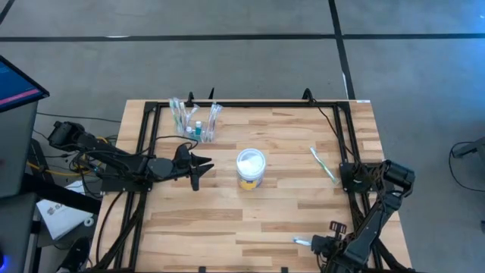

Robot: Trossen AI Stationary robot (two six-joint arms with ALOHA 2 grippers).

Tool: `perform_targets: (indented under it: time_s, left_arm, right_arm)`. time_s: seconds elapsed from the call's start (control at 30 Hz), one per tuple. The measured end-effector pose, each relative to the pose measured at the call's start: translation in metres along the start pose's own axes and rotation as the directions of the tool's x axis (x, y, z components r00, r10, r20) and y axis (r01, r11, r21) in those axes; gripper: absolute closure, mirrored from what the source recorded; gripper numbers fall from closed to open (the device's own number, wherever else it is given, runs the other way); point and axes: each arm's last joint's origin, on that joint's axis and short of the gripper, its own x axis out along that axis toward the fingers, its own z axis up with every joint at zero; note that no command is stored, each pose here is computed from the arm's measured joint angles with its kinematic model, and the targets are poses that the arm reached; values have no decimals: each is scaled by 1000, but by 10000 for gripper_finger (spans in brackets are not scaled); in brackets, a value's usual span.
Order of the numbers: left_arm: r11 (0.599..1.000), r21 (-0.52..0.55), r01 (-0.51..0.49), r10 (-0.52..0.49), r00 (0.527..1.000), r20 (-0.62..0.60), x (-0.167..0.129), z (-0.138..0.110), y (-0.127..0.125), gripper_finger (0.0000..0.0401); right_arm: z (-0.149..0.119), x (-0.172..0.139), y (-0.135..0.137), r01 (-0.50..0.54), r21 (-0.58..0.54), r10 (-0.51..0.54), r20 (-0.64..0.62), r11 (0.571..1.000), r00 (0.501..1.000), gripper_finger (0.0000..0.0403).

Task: Pick & Place toothbrushing station
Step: Put the blue toothbrush into the transparent organizer

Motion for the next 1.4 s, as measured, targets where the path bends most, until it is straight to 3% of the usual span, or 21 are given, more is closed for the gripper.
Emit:
perform_targets:
  time_s: [0.47,0.97,1.4]
  left_arm:
    - [1000,0,0,0,1000,0,0,0,0,279]
    - [1000,-10,2,-2,1000,2,0,0,0,279]
    - [994,-49,98,-97,995,22,0,5,-5,279]
  right_arm:
    - [9,-2,-7,46,-27,-48,-62,999,997,403]
    - [25,-39,-11,161,-122,-171,-80,979,982,403]
    - [42,-77,-14,230,-189,-241,-36,955,970,403]
